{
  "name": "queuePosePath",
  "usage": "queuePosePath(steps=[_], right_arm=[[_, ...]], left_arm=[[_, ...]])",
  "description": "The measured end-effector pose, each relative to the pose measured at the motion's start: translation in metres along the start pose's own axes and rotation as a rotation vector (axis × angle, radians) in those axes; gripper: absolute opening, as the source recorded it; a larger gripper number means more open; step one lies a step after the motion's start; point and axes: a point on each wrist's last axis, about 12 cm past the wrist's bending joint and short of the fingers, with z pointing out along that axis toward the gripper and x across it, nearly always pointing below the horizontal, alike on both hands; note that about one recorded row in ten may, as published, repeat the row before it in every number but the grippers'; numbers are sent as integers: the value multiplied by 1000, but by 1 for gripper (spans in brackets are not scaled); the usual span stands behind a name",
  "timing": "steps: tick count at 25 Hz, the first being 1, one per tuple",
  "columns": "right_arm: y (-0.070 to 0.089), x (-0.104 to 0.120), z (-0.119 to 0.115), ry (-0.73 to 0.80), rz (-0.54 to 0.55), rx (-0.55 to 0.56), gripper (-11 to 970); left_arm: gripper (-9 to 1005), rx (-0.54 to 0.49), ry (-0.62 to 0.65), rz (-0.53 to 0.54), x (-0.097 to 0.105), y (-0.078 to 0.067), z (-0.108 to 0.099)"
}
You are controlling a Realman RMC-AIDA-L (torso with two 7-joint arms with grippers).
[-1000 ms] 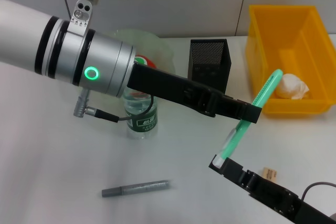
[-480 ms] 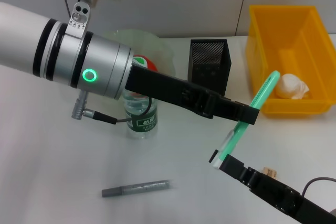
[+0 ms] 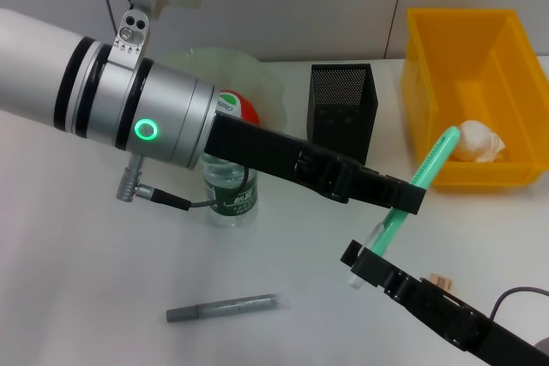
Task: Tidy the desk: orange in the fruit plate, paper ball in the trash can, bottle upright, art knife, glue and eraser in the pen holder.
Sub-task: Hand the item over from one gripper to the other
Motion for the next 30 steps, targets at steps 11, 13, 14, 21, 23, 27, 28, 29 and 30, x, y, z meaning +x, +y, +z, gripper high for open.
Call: queuePosePath(steps=[11, 13, 14, 21, 23, 27, 28, 29, 30], right_arm=[[-1, -2, 0, 5, -1, 2, 395], [-1, -2, 0, 4, -1, 2, 386], [-1, -2, 0, 4, -1, 3, 382], [-1, -2, 0, 5, -1, 4, 351], [-2, -3, 0, 11, -1, 7, 343], [-2, -3, 2, 42, -31, 4, 326], [-2, -3, 2, 42, -31, 4, 321], [-3, -3, 2, 44, -30, 4, 317], [-3, -3, 2, 44, -30, 4, 309]], left_arm=[[195, 5, -4, -3, 1, 0, -1], [195, 5, -5, -3, 1, 0, -1], [195, 5, -5, -3, 1, 0, -1], [195, 5, -9, -3, 0, 0, -2], [195, 5, -9, -3, 0, 0, -2], [195, 4, -19, -4, 0, 1, -4], [196, 4, -19, -4, 0, 1, -4], [196, 5, -18, -5, 0, 1, -4], [196, 7, -18, -4, 0, 1, -3]])
